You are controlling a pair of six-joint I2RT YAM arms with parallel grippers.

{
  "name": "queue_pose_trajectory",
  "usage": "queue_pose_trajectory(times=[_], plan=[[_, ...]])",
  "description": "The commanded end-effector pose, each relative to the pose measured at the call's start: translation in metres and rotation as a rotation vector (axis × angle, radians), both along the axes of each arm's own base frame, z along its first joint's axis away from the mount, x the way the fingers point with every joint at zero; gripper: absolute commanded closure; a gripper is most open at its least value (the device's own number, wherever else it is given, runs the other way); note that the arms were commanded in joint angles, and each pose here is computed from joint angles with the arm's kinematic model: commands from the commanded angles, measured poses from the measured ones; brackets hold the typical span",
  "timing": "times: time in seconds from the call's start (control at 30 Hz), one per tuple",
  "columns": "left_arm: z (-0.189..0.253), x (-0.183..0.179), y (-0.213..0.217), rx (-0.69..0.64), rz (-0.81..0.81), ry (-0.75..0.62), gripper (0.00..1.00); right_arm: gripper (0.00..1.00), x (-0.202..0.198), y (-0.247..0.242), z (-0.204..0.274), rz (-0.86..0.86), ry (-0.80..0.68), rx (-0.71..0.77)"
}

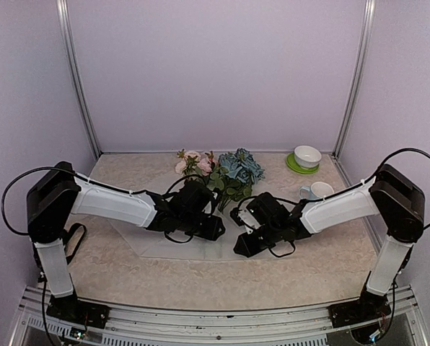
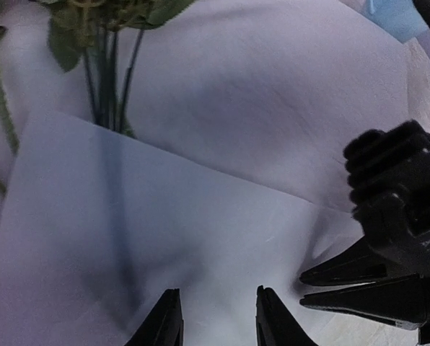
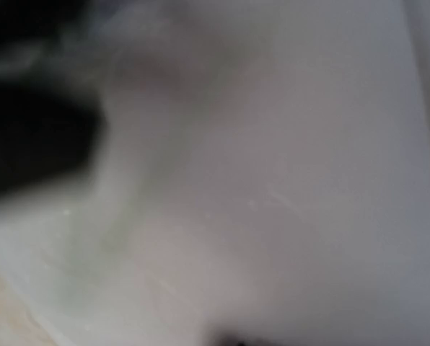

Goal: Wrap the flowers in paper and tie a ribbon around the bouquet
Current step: Press the fold line of the 1/4-folded wrapping paper, then pick up the one-fourth-folded wrapping paper from the center of the board.

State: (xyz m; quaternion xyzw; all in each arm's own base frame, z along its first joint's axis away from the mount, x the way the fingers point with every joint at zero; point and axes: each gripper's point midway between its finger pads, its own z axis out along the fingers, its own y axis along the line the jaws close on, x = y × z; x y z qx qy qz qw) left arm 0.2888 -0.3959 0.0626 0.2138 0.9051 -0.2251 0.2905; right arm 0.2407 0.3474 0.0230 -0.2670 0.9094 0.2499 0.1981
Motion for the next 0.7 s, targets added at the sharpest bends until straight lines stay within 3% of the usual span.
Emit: queue_pose_trajectory(times=[0.0, 0.2, 0.5, 0.67], plan=[[0.014, -0.011, -0.041, -0.099, -0.163, -0.026, 0.65, 0.86, -0.002, -0.014, -0.011, -0.081, 0.052, -0.068], [-0.03, -0.01, -0.029, -0.007, -0.128, 0.03, 0.64, 0.86, 0.002, -0.022, -0.007, -0.143, 0.053, -0.104], [-0.081, -0.026, -0.021, 0.016, -0.14, 0.167, 0.65, 0.84, 0.005, -0.062, 0.023, -0.334, 0.021, -0.309], [-0.085, -0.034, -0.018, -0.025, -0.153, 0.203, 0.65, 0.51, -0.014, -0.102, 0.032, -0.477, 0.086, -0.351]])
